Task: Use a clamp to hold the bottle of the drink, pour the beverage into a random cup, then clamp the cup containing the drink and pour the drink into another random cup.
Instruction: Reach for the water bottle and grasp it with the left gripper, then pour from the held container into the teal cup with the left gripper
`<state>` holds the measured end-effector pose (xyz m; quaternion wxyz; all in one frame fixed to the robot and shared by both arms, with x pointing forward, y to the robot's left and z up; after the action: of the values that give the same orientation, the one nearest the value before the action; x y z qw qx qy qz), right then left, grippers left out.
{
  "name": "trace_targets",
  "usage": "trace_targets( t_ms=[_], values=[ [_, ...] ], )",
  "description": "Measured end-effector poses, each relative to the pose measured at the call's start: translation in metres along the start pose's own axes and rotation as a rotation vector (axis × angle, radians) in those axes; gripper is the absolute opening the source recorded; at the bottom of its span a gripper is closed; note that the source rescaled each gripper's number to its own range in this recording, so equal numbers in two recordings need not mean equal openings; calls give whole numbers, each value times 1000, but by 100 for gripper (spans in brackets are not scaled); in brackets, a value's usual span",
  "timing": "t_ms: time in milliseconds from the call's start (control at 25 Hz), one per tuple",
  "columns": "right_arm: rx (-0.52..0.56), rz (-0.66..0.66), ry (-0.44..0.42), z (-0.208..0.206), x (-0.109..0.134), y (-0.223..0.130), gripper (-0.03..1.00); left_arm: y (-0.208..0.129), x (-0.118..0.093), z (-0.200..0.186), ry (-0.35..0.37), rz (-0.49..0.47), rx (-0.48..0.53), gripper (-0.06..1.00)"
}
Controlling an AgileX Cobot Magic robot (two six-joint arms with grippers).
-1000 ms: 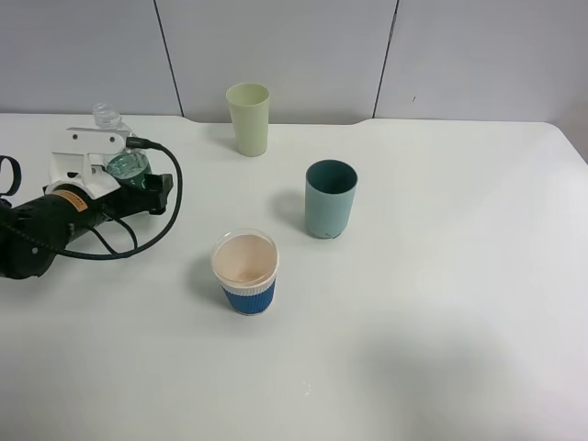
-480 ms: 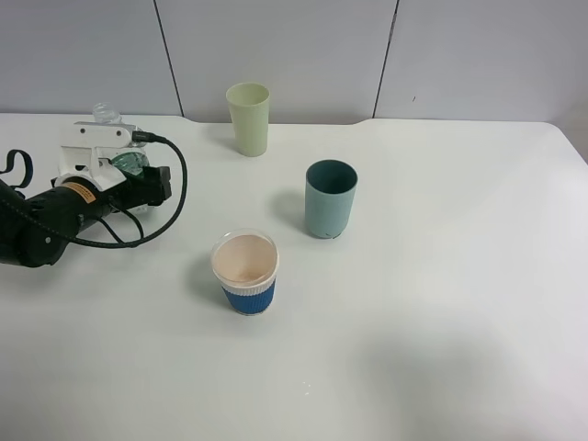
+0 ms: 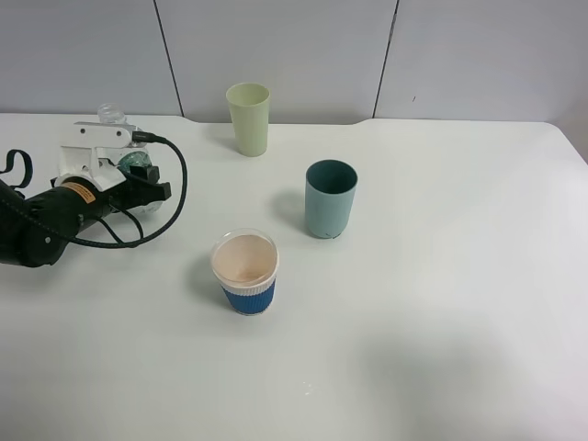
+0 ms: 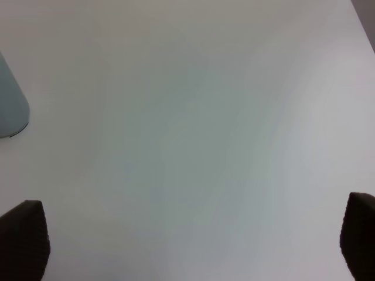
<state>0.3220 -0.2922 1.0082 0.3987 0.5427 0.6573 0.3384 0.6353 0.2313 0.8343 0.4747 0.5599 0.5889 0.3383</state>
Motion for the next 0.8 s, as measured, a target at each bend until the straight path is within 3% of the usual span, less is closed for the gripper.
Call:
trace_targets(
  t_ms=[480, 800],
  values=[
    [0, 0, 0, 0, 0, 0, 100, 52, -8, -21, 1, 7, -44, 3],
    [0, 0, 0, 0, 0, 0, 100, 78, 0, -43, 90, 41, -30, 3]
  ],
)
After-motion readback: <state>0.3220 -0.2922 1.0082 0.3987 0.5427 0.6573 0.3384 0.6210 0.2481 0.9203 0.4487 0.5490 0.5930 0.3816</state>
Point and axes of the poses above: a point on each arm's last joint axis where the gripper is mounted, z pointing out along that axis toward the gripper, x along the wrist's bending axis when the last joint is at zero, y = z × x, the point moved 10 cm from there along z, pointing out along that axis toward the gripper, and after that the axes turned 8 degrees about -z, right-handed, at the moved point
